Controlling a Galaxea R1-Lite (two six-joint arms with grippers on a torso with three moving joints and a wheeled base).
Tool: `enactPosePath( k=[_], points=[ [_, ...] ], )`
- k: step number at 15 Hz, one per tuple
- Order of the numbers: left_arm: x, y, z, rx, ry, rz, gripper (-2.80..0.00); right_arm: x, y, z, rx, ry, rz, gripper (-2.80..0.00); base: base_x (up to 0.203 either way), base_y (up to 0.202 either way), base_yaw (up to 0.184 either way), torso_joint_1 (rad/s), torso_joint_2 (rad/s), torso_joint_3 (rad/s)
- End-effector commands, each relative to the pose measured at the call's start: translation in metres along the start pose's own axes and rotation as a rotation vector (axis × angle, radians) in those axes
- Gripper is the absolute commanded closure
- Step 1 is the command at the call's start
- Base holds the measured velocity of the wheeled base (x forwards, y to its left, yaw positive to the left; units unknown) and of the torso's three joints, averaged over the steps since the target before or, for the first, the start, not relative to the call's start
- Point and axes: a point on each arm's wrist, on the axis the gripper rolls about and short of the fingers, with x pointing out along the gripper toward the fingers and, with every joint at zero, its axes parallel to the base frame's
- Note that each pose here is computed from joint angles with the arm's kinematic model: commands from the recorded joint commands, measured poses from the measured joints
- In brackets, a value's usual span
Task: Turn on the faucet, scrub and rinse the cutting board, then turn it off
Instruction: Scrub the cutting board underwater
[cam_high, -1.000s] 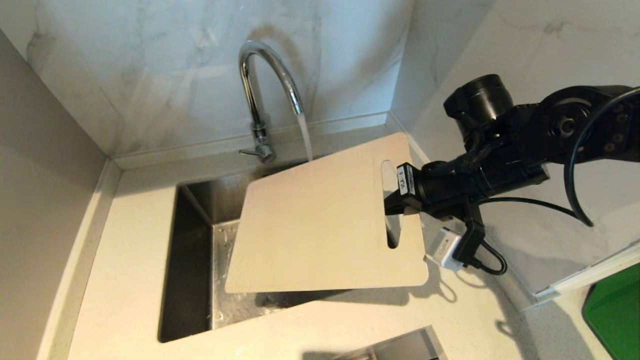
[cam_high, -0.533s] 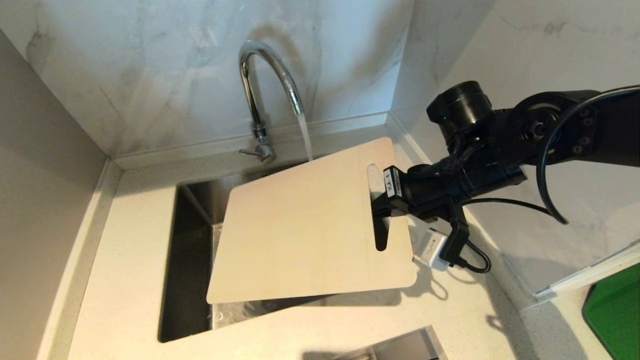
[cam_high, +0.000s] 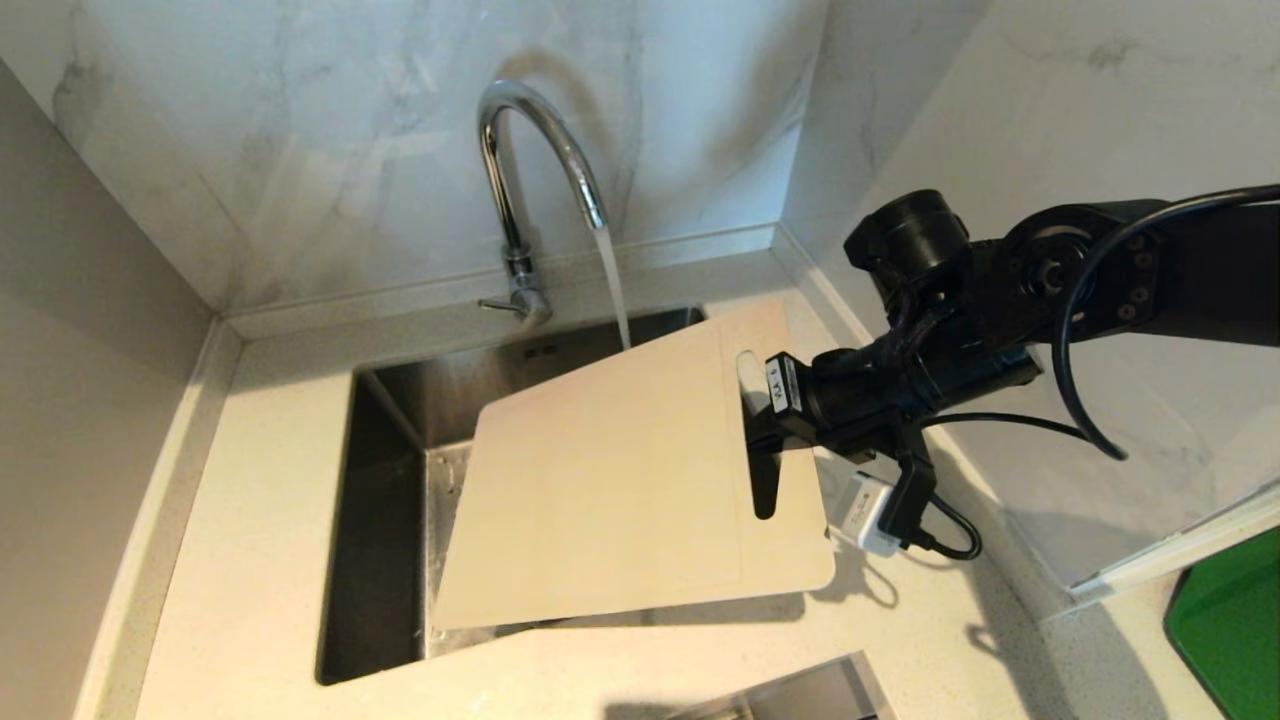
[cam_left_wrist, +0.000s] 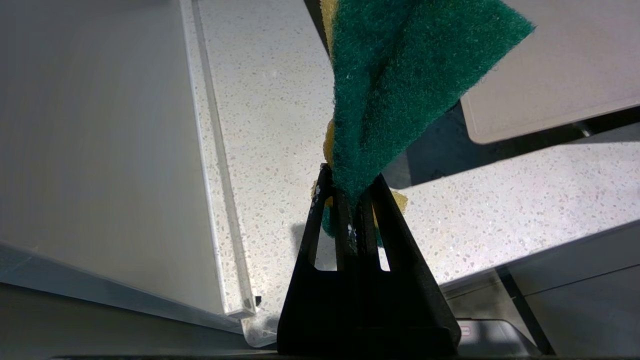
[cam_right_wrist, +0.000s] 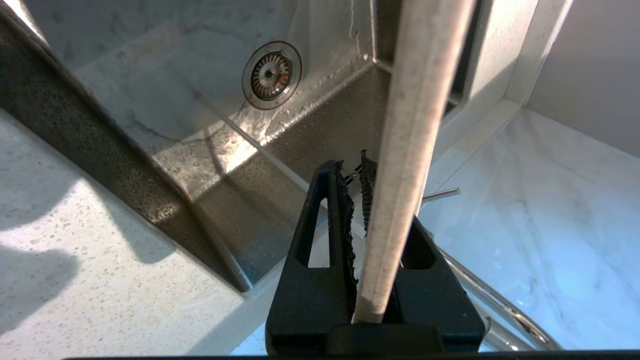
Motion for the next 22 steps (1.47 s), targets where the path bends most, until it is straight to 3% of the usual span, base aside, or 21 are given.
enactPosePath(
  k=[1, 14, 22],
  points=[
    [0.000, 0.000, 0.000, 0.000, 0.002, 0.000, 0.00, -0.001, 0.004, -0.003, -0.008, 0.007, 0.005, 0.00, 0.000, 0.000, 0.000, 0.000, 0.00, 0.000],
    [0.000, 0.000, 0.000, 0.000, 0.002, 0.000, 0.00, 0.019, 0.011, -0.038, -0.025, 0.057, -0.014, 0.00, 0.000, 0.000, 0.000, 0.000, 0.00, 0.000],
    [0.000, 0.000, 0.000, 0.000, 0.002, 0.000, 0.00, 0.034, 0.016, -0.049, -0.023, 0.037, -0.049, 0.00, 0.000, 0.000, 0.000, 0.000, 0.00, 0.000]
  ],
)
